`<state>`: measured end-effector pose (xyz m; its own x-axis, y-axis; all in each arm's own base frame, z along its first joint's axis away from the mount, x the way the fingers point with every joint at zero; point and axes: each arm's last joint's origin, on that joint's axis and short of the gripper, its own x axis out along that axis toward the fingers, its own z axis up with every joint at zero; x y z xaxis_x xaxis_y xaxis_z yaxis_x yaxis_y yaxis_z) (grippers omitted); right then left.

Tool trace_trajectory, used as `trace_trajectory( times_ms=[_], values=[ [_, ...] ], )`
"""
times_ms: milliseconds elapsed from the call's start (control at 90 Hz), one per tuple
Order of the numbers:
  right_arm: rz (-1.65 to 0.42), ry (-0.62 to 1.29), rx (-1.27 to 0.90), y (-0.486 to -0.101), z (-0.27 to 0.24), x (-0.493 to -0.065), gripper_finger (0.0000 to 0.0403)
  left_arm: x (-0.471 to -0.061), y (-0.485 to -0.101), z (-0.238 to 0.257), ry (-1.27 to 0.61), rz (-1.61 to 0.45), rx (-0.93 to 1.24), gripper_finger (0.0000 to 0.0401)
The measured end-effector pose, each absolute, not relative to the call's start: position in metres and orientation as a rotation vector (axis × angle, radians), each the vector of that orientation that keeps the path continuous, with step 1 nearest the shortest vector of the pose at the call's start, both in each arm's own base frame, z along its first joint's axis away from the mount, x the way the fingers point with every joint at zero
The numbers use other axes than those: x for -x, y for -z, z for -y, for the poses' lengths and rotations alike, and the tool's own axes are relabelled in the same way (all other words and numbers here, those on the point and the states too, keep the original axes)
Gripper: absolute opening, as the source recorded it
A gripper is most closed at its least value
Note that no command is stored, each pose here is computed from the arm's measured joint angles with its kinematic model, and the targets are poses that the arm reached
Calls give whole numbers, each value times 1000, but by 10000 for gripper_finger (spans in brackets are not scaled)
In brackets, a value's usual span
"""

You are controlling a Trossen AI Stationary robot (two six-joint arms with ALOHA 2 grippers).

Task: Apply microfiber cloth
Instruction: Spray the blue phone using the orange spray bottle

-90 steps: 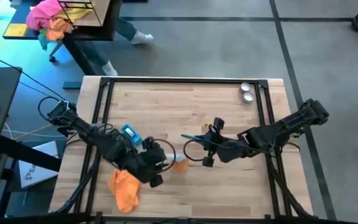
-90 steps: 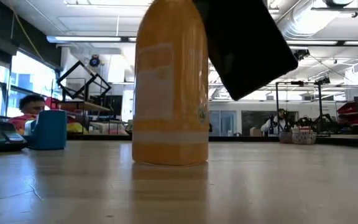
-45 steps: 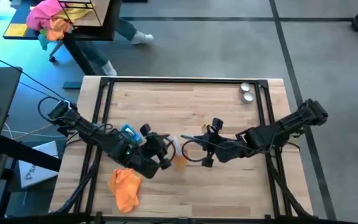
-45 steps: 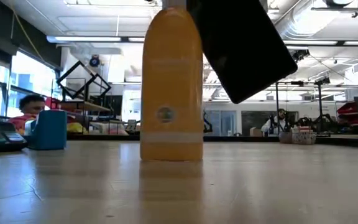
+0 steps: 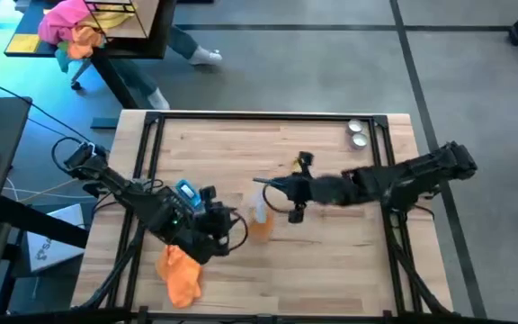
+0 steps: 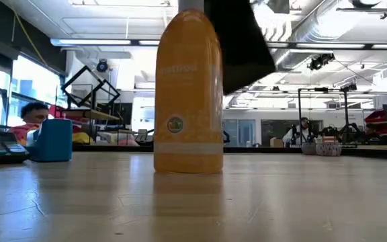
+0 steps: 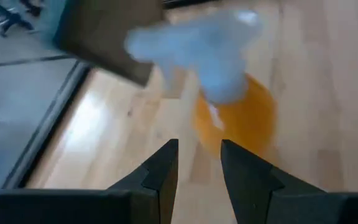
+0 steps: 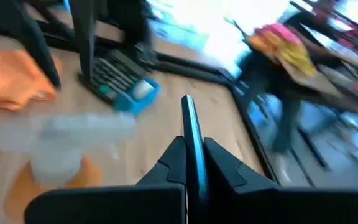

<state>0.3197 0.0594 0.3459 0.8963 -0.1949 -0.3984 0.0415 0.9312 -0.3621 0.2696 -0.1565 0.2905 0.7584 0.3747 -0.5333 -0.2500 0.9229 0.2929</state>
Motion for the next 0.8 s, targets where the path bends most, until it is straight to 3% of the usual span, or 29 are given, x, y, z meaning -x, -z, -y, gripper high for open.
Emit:
trace_trajectory(
  times_ms=[100, 256, 578, 800],
  values=[
    [-420, 15, 336, -347, -42, -326, 0, -269, -266, 158, -315, -564, -137, 107],
    [-424, 7, 332, -347, -23, -328, 0, -272, -237, 151, -301, -502, -114, 132],
    [-419, -52, 284, -346, 9, -329, 0, -297, -239, 116, -284, -453, -45, 230],
    [-412, -76, 242, -347, 27, -328, 0, -300, -242, 104, -202, -480, -51, 269]
  ],
)
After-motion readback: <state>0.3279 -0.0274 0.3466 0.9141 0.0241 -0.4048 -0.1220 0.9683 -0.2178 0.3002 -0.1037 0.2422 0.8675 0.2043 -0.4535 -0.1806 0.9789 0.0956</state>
